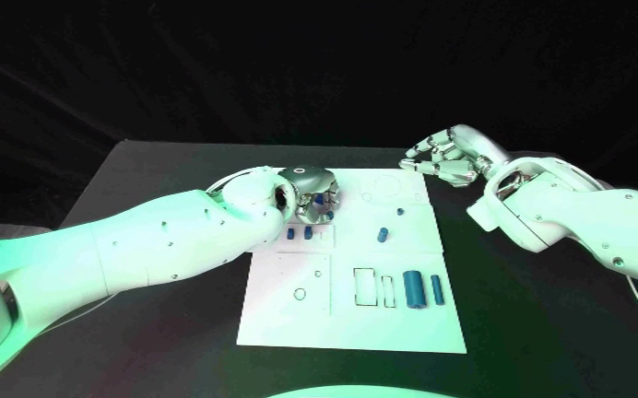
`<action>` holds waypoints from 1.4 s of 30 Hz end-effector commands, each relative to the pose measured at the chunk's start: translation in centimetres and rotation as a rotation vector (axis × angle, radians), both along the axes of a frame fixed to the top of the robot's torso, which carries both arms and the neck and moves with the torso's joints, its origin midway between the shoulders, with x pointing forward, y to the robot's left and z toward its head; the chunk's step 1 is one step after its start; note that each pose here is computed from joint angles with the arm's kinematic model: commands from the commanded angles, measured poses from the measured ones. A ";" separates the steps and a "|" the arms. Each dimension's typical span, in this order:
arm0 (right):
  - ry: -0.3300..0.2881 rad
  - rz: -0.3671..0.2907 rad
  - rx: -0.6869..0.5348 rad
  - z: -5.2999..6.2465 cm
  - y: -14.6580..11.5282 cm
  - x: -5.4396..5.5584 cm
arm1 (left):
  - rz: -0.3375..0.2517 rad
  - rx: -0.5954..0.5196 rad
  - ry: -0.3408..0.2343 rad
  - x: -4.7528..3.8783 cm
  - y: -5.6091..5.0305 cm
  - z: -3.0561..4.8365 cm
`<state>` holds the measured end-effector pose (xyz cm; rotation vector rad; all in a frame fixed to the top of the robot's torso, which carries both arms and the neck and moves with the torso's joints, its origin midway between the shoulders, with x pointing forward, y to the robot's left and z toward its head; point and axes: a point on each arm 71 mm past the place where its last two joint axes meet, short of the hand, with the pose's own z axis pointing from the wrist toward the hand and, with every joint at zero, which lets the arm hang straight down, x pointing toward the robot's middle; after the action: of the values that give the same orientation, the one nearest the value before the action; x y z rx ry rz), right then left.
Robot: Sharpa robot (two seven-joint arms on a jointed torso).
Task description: Assemble the parts on the task board
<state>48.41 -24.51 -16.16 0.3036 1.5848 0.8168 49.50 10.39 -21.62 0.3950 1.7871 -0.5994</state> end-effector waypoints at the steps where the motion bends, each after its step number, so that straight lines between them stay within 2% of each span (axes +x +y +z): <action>1: -0.004 0.012 -0.002 0.0 0.2 -0.1 | -0.006 0.015 0.009 -0.01 -0.2 -0.17; 30: -0.004 0.017 -0.001 0.0 0.3 -0.1 | -0.012 0.035 0.065 0.32 -0.3 -0.87; 42: -0.004 0.015 -0.001 0.0 0.3 0.0 | -0.004 -0.003 0.044 0.46 0.0 -0.64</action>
<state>48.41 -24.33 -16.15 0.3012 1.5852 0.8209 50.09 10.38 -22.00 0.3899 1.8191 -0.5999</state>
